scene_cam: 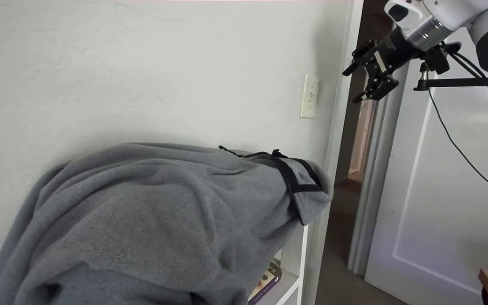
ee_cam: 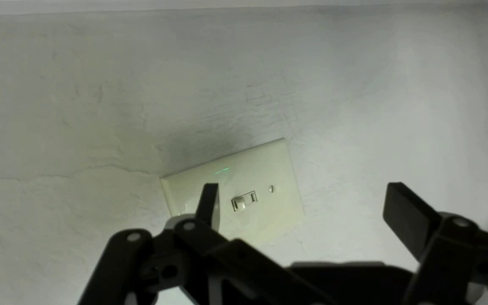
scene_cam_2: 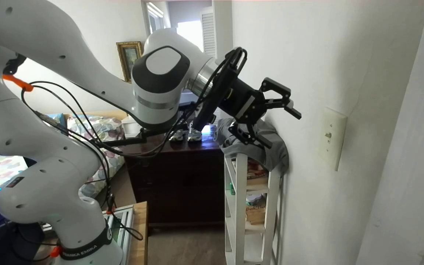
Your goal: Flip the switch on the wall
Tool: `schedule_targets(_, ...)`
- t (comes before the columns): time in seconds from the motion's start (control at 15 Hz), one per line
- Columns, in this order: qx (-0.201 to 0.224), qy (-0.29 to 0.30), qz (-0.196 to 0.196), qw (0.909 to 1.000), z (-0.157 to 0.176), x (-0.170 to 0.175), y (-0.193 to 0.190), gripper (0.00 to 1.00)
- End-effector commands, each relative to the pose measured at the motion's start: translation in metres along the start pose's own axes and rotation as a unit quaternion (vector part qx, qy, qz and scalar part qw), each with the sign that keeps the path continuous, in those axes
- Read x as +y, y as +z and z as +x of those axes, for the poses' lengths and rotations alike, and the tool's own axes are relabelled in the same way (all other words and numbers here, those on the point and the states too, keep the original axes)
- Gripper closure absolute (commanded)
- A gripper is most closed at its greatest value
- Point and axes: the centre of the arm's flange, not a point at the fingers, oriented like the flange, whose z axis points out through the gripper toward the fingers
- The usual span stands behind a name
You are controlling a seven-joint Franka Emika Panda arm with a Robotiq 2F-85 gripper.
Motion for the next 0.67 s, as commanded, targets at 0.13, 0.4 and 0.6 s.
schedule_targets(0.13, 0.05, -0.005, -0.023, 0.9985, -0.008, 0.008, 0.025, 0.0)
schedule_targets(0.4, 0.079, -0.016, -0.022, 0.9965, -0.006, 0.007, 0.034, 0.0)
schedule_targets(0.6, 0.092, -0.029, -0.021, 0.9951, 0.0, 0.004, 0.041, 0.0)
